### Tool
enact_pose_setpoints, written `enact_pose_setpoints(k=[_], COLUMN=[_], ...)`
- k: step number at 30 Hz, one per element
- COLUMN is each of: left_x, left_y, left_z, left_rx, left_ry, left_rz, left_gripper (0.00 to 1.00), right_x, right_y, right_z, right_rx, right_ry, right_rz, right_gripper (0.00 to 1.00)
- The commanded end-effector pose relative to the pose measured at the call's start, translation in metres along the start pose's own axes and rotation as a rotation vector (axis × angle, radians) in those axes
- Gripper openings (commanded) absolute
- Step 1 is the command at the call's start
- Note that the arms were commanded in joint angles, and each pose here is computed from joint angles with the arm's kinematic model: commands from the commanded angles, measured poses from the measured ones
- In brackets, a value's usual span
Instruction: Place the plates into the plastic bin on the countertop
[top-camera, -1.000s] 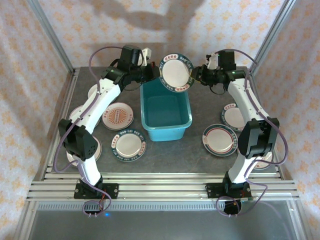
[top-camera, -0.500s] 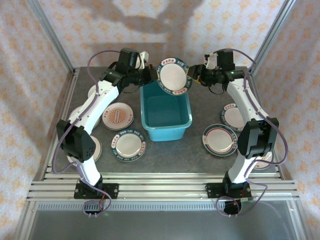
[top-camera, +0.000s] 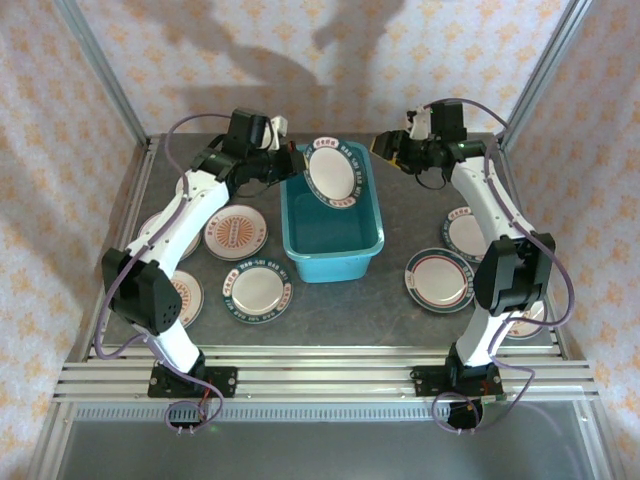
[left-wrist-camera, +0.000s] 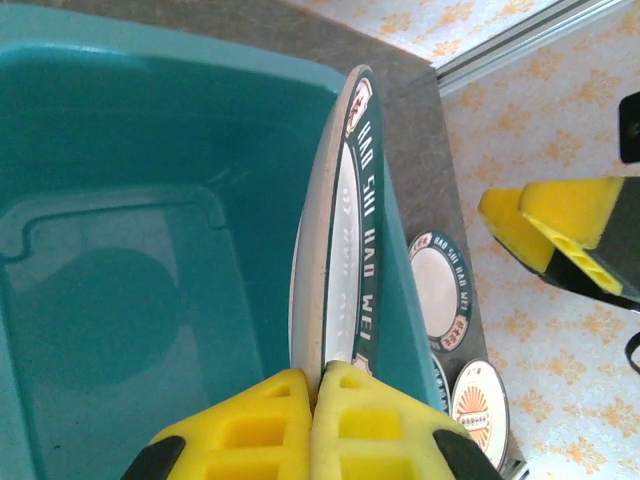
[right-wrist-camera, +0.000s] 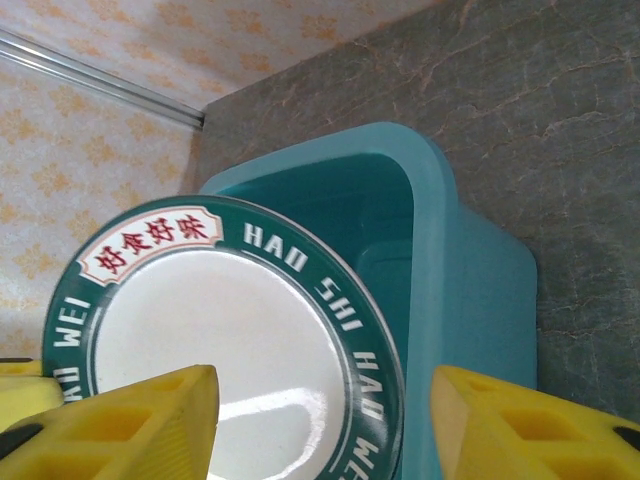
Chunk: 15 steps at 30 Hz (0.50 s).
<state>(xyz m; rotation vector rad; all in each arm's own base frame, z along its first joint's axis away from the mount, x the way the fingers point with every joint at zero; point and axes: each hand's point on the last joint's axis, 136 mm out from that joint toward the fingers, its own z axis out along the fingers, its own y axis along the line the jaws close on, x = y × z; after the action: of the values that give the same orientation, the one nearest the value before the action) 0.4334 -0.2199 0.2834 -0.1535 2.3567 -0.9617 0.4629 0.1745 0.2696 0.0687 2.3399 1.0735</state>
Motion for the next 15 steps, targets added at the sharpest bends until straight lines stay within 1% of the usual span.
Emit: enact_pose_setpoints(k=[1,5,15], left_x=[-0.011,-0.007,0.011], left_y=[-0.010,-0.001,0.027], left_z=[-0.017,-0.013,0.026], left_rx=[0.042,0.025,-0.018], left_ry=[-0.057,-0.048,0.035], left_rz=[0.000,-0.020,-0.086], left_gripper=[0.00,0.00,0.00], right_x=[0.002,0.005,0.007], right_y=[0.000,-0.002,-0.003], right_z=[0.002,0.001,0.002], right_rx=[0.014,0.018,0.022], right_ry=[0.004,0.008,0.012], right_rz=[-0.015,-0.014,-0.011], right_gripper=[0.57,0.56,0.55])
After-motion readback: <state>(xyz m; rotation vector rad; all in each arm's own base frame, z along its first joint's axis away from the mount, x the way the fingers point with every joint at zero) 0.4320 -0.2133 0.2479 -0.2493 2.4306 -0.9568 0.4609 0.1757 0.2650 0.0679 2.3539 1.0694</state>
